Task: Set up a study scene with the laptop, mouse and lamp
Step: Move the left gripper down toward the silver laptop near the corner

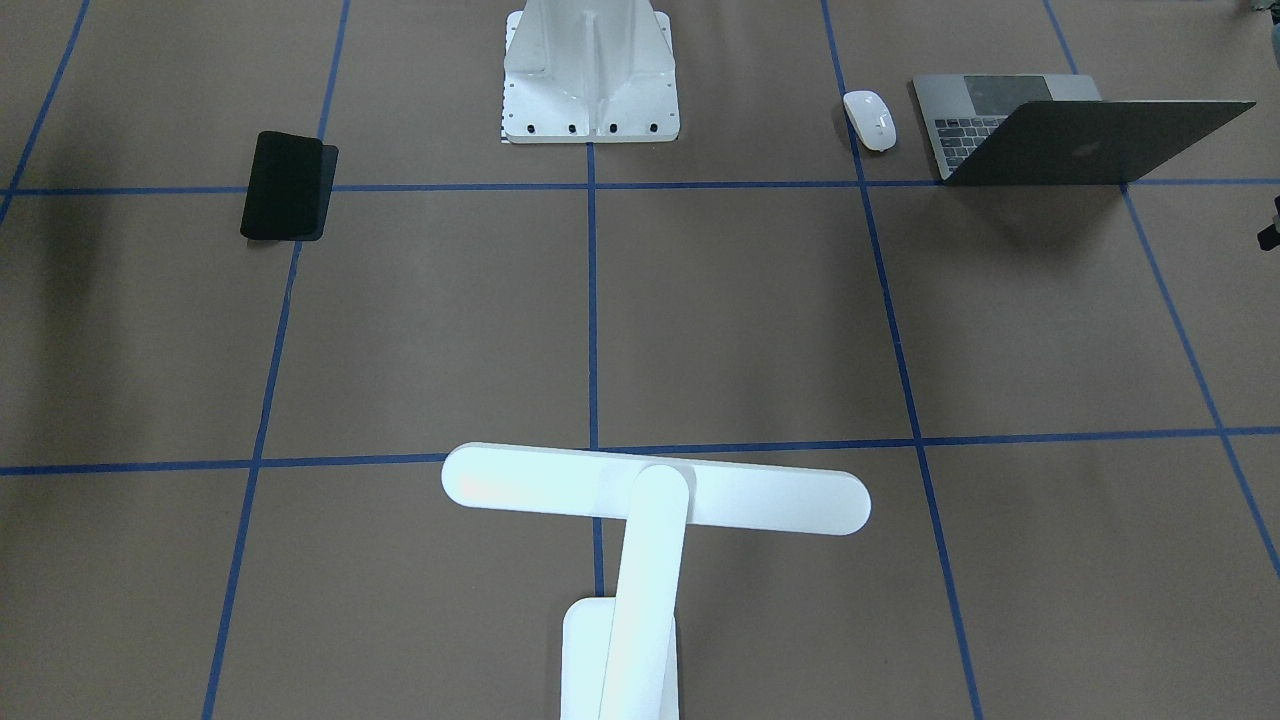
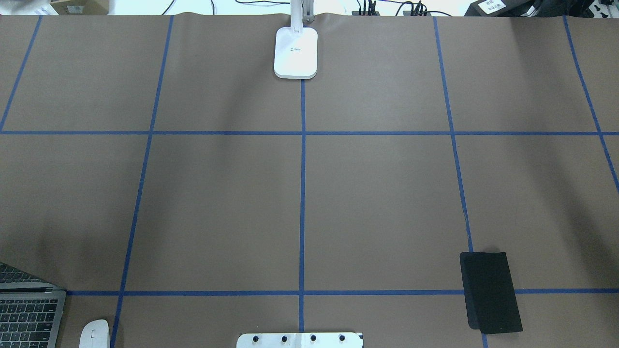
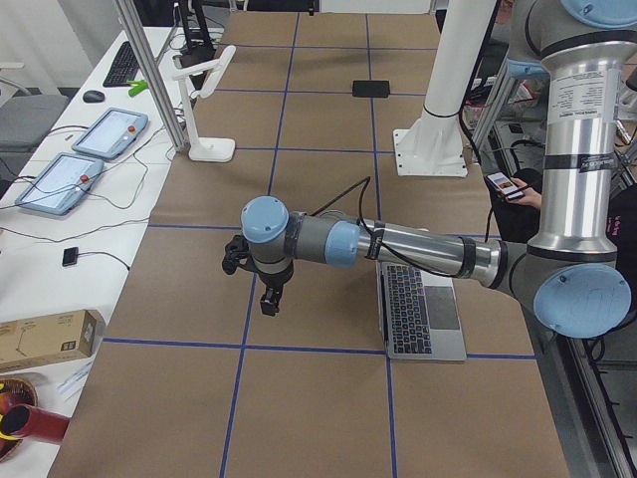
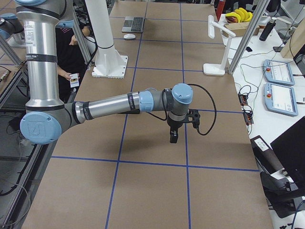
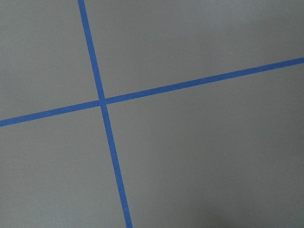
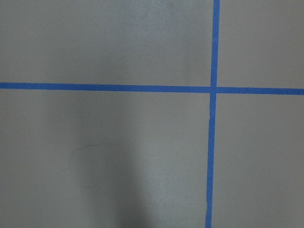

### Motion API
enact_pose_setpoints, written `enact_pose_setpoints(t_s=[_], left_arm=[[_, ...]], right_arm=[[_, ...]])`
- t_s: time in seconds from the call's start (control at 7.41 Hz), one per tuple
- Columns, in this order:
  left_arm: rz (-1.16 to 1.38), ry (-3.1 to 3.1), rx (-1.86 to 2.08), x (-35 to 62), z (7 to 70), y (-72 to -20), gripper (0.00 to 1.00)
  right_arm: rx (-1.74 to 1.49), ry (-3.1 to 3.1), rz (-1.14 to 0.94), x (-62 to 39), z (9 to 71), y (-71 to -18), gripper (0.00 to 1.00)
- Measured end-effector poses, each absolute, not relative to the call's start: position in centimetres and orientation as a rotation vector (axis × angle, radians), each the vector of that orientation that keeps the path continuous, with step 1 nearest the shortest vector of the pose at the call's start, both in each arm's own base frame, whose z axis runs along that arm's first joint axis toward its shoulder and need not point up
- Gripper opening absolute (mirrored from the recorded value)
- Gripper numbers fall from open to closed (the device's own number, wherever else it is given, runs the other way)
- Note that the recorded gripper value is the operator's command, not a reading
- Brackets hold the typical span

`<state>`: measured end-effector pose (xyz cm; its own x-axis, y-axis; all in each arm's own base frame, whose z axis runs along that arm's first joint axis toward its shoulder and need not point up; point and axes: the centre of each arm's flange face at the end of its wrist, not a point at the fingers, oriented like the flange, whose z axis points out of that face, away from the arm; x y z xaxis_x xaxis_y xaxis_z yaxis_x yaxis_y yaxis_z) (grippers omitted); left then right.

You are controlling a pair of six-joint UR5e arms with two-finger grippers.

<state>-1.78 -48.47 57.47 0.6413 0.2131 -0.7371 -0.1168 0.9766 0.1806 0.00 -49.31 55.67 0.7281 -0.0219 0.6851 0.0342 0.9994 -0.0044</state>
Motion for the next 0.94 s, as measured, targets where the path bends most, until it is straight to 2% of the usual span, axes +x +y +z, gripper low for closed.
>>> enact_pose_setpoints(t_s=[0.54,0.94], left_arm=[[0.217,0.854,0.142,-1.9,57.0,-48.0,1.0],[0.384,0.842,0.222,-2.3,56.3,-43.3,1.0]], right_arm=[[0.01,-0.755,-0.053,-0.6,54.2,-50.3,1.0],[0.017,-0.762,-0.103,-3.0,52.8,-51.0,1.0]])
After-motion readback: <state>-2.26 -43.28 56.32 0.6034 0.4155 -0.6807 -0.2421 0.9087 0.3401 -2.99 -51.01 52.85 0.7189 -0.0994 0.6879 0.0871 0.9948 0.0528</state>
